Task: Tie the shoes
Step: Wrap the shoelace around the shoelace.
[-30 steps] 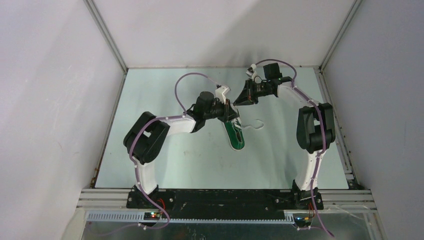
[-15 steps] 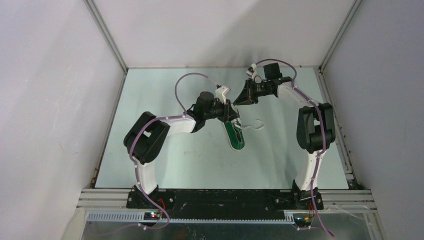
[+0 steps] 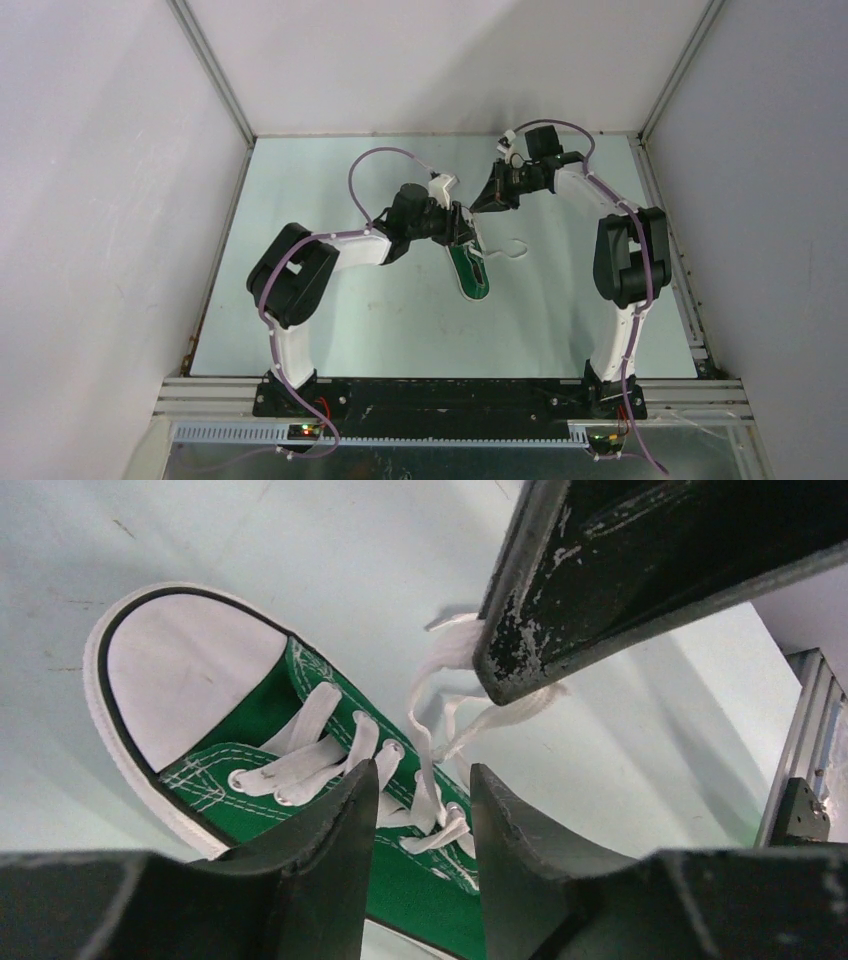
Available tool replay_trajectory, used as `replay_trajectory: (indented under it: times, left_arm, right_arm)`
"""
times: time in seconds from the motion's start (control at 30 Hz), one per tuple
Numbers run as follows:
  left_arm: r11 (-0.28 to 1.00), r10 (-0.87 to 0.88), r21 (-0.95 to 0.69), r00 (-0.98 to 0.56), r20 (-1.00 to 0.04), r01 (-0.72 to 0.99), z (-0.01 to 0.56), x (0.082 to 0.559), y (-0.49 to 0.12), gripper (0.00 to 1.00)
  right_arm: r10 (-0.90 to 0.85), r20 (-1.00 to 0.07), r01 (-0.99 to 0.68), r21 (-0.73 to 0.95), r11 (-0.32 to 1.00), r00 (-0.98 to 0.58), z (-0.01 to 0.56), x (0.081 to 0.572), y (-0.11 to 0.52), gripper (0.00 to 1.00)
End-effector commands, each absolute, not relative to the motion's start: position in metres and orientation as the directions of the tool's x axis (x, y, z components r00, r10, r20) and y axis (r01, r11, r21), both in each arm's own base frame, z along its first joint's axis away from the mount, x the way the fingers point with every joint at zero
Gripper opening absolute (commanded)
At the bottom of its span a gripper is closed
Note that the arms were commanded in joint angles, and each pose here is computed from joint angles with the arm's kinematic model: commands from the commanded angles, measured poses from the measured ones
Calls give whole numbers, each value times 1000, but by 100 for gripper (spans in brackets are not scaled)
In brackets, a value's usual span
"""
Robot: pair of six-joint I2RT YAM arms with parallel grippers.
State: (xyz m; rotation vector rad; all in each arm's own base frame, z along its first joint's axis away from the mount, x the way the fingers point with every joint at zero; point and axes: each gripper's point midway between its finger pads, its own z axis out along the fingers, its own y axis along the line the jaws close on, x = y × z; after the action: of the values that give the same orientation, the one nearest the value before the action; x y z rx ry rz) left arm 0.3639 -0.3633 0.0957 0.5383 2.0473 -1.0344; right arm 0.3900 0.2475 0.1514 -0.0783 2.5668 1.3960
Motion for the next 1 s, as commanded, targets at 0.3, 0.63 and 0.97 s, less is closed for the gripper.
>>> replay_trajectory:
  times: [0.3,0.63,0.97]
  left_arm:
    - [581,-47,-482,-564,-825,656,141,366,-375,47]
    - [564,-35,-480,-561,-827,672,147,359,-385,50]
    - [625,-70,-502,-599,-798,597,136,375,-379,35]
  right_arm:
    - [265,-210,40,710,703,-941,173,407,245,0]
    - [281,-219,44,712,701,-934,180,407,245,0]
    - [275,-222,35,715,698,-936,181,404,246,0]
